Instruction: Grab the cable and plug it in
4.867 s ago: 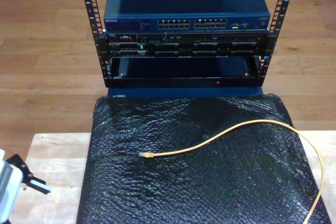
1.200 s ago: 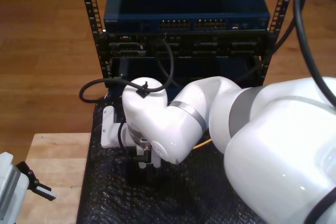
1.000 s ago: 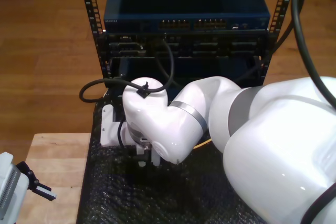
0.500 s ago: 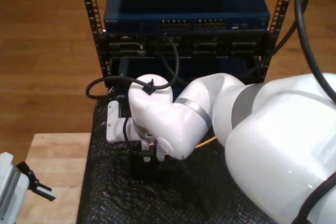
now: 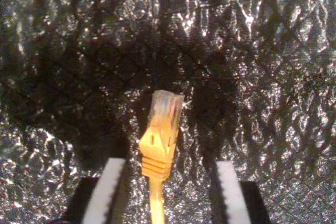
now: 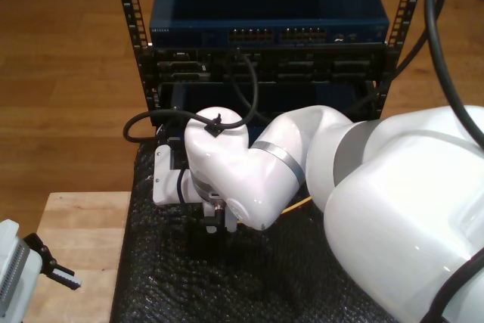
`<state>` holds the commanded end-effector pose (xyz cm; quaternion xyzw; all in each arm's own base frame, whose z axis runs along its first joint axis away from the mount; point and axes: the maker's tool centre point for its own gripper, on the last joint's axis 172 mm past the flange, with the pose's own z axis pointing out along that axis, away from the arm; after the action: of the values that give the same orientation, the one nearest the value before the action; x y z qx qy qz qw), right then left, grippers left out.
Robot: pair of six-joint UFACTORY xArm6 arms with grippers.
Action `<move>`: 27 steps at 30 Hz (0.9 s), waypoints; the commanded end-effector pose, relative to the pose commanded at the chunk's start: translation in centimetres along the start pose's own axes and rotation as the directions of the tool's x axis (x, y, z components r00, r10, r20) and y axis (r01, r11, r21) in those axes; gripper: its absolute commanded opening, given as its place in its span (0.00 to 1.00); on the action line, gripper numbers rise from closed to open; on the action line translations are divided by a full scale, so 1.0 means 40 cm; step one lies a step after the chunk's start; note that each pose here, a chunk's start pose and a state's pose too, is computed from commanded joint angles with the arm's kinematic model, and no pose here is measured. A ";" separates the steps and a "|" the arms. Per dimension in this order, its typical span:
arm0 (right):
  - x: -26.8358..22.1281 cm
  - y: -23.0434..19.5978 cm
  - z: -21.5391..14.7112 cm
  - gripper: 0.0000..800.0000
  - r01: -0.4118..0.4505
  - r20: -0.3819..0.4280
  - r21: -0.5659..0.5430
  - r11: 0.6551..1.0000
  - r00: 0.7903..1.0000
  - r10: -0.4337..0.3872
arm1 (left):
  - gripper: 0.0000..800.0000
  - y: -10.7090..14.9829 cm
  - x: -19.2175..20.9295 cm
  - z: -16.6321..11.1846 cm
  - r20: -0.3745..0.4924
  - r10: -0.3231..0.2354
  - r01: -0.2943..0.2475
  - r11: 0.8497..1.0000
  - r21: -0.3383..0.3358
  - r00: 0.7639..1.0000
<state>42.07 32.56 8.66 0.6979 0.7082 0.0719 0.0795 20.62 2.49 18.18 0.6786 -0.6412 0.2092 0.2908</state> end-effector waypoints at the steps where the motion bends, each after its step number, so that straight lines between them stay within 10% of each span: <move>1: 0.000 0.000 0.000 0.44 0.000 0.000 0.000 1.000 1.000 0.000 | 1.00 0.000 0.000 0.000 0.000 0.002 -0.002 1.000 0.000 1.000; 27: -0.006 0.001 0.004 0.21 -0.005 0.002 0.003 1.000 1.000 0.005 | 1.00 0.000 0.000 0.000 0.000 0.000 0.000 1.000 0.000 1.000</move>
<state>42.13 32.31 8.51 0.6999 0.7063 0.0702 0.0790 20.62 2.49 18.18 0.6786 -0.6412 0.2092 0.2908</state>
